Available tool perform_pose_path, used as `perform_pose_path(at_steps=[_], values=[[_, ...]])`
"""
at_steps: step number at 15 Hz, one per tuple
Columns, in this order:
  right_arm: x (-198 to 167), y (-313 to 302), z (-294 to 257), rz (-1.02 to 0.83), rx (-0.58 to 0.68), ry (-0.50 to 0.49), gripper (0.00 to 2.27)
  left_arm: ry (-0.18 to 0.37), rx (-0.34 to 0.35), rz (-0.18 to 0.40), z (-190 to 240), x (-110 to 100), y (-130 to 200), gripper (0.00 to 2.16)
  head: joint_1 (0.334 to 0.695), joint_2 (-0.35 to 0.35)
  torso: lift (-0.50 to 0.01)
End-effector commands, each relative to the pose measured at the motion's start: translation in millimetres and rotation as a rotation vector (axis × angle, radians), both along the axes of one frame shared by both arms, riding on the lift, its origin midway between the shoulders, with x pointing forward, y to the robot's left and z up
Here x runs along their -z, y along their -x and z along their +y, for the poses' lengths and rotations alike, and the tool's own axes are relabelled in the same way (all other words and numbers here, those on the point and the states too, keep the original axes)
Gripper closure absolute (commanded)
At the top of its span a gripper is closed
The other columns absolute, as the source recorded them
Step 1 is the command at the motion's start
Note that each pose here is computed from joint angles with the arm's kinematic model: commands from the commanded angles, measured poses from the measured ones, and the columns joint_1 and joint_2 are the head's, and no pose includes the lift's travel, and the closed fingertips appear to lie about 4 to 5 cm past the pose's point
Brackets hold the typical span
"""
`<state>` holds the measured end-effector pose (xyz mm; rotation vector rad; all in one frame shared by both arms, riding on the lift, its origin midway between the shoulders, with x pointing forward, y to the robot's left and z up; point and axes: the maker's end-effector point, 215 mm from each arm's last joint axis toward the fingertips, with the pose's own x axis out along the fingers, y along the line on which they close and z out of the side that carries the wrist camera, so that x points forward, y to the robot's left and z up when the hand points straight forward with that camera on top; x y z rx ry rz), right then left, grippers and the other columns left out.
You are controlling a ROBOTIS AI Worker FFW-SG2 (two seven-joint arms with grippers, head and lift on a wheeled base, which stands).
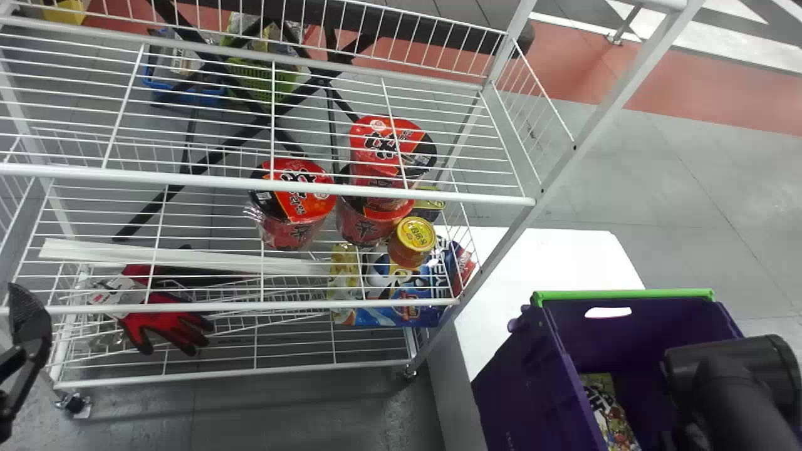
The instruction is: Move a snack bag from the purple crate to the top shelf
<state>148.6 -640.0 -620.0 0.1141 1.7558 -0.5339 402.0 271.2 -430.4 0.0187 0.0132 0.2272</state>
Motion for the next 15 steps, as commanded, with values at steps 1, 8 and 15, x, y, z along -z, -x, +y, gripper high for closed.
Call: perform_pose_path(at_steps=[1, 8, 15], values=[[4, -24, -3, -0.032, -0.056, 0.010, 0.11, 0.002, 0.002, -0.004, -1, -1, 0, 0.12, 0.695, -0.350, -0.453], [8, -51, -28, -0.027, -0.235, 0.084, 0.11, 0.003, 0.008, -0.012, -3, 0, -3, 0.12, 0.695, -0.350, -0.453], [38, -66, -14, -0.055, -0.406, 0.067, 0.11, 0.008, 0.005, -0.025, -3, 3, -4, 0.12, 0.695, -0.350, -0.453]])
